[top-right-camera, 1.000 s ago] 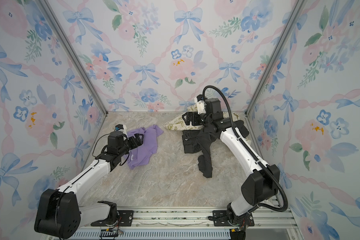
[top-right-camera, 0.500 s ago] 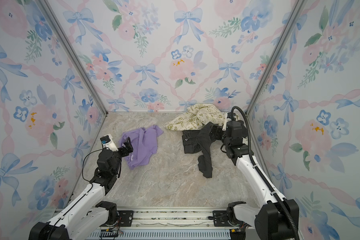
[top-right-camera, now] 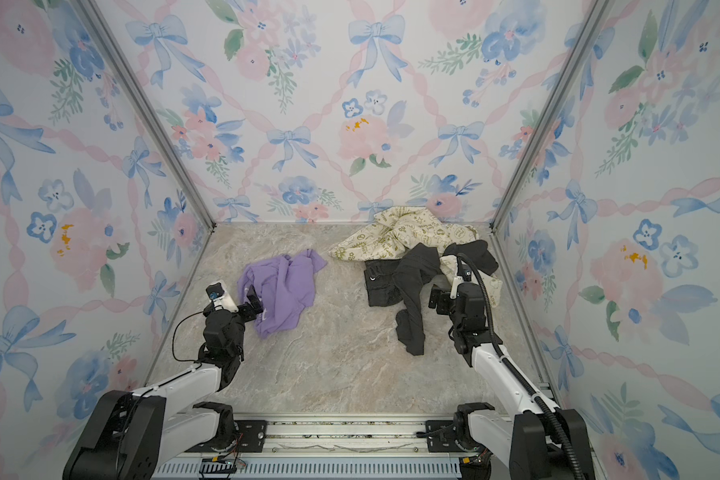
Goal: Pick out a specific cloth from the pile
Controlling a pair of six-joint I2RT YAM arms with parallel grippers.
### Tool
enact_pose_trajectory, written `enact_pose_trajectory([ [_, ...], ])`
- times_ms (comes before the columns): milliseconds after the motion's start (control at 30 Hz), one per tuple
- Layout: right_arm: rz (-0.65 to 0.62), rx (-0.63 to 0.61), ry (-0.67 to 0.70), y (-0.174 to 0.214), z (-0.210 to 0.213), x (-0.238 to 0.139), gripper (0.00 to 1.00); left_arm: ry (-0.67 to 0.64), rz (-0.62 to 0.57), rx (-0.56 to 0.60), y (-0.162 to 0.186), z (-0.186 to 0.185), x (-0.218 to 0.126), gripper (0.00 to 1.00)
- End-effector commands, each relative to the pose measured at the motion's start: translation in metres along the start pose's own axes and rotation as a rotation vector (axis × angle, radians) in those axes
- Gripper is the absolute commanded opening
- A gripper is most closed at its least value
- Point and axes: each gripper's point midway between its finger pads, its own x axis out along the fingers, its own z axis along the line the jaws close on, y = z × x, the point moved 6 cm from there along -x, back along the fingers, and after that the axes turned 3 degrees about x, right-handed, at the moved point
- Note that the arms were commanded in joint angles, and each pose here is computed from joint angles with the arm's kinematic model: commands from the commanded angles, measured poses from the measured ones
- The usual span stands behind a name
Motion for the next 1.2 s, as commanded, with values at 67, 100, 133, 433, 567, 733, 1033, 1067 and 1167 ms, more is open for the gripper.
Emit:
enact_pose_trajectory([
  [67, -0.104, -0.053, 0.02, 0.004, -0.007, 0.008, 0.97, 0.039, -0.058, 0.079, -0.004, -0.006, 0.006, 0.98],
  [100, -0.128, -0.047, 0.025, 0.005, -0.009, 0.009, 0.97, 0.04, -0.061, 0.088, -0.002, -0.006, 0.007, 0.98],
  [133, -0.134, -0.043, 0.026, 0.007, -0.01, 0.012, 0.97, 0.043, -0.063, 0.095, -0.001, -0.007, 0.008, 0.98],
  [433, -0.156, -0.028, 0.007, 0.015, -0.011, 0.042, 0.97, 0.092, -0.041, 0.139, 0.008, -0.013, 0.022, 0.98],
  [567, -0.139, -0.029, 0.005, 0.022, -0.011, 0.055, 0.97, 0.099, -0.036, 0.135, 0.017, -0.012, 0.026, 0.98],
  [733, -0.12, -0.04, -0.023, 0.03, -0.007, 0.066, 0.97, 0.134, -0.027, 0.16, 0.021, -0.017, 0.028, 0.98],
  [1033, -0.112, -0.042, -0.035, 0.03, -0.007, 0.066, 0.97, 0.146, -0.041, 0.169, 0.023, -0.019, 0.025, 0.98],
  [1067, -0.112, -0.041, -0.035, 0.03, -0.007, 0.066, 0.97, 0.147, -0.04, 0.169, 0.023, -0.019, 0.025, 0.98],
  [1167, -0.112, -0.041, -0.035, 0.031, -0.007, 0.066, 0.97, 0.146, -0.041, 0.17, 0.023, -0.019, 0.024, 0.98],
])
